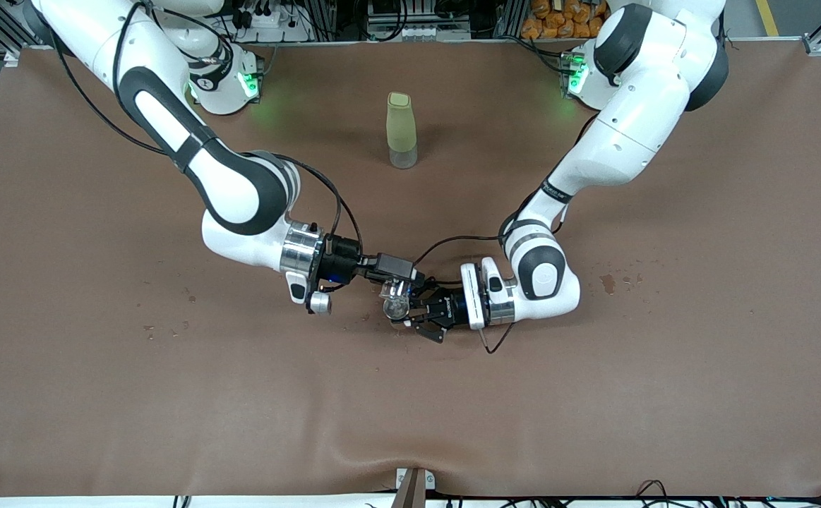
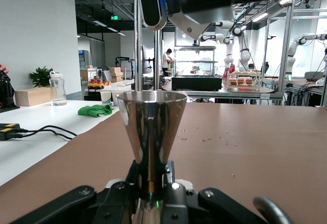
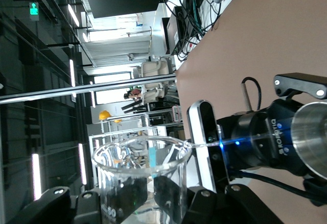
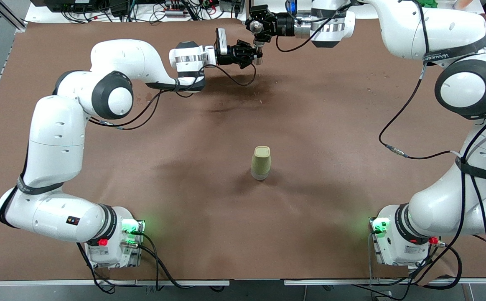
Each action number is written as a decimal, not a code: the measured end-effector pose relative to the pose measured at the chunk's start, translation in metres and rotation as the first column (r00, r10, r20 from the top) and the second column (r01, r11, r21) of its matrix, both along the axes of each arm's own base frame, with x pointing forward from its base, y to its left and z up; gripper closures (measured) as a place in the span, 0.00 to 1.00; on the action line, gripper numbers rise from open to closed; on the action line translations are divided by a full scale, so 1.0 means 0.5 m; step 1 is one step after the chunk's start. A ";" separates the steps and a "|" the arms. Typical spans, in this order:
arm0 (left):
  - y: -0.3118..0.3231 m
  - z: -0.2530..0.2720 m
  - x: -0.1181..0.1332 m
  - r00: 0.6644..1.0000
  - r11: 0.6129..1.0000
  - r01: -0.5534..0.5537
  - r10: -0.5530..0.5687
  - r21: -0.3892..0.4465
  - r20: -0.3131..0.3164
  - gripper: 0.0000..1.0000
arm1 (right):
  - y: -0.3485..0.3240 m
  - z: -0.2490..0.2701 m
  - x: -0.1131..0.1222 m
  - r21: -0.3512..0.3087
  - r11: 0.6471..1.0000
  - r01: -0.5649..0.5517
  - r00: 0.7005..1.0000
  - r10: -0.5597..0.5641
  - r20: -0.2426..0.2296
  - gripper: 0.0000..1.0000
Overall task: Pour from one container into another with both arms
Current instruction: 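Hold the jigger tilted into the beaker while the right gripper holds it steady, then turn the jigger upright and move both grippers apart toward their start spots, then lower the jigger and beaker onto the table and open both grippers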
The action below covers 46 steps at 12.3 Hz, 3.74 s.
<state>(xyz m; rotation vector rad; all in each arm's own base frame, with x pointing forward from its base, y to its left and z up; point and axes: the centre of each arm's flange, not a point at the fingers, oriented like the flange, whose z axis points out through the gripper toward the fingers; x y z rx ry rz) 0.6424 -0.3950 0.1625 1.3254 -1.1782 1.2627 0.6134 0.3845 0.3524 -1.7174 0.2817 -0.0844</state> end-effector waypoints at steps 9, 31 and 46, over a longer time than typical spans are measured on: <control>0.002 0.000 0.001 1.000 1.000 -0.001 0.001 0.000 0.000 0.79 | -0.005 -0.004 0.004 0.105 0.994 0.034 0.996 -0.025 -0.083 0.85; 0.290 -0.050 0.036 0.976 0.979 0.202 -0.198 -0.036 0.086 0.79 | -0.316 -0.135 0.119 -0.350 0.934 -0.071 0.708 0.294 0.642 0.85; 0.861 -0.124 -0.059 0.934 0.939 0.338 -0.343 -0.063 -0.100 0.79 | -1.069 -0.418 0.064 -0.613 0.788 -0.060 0.412 0.579 0.704 0.85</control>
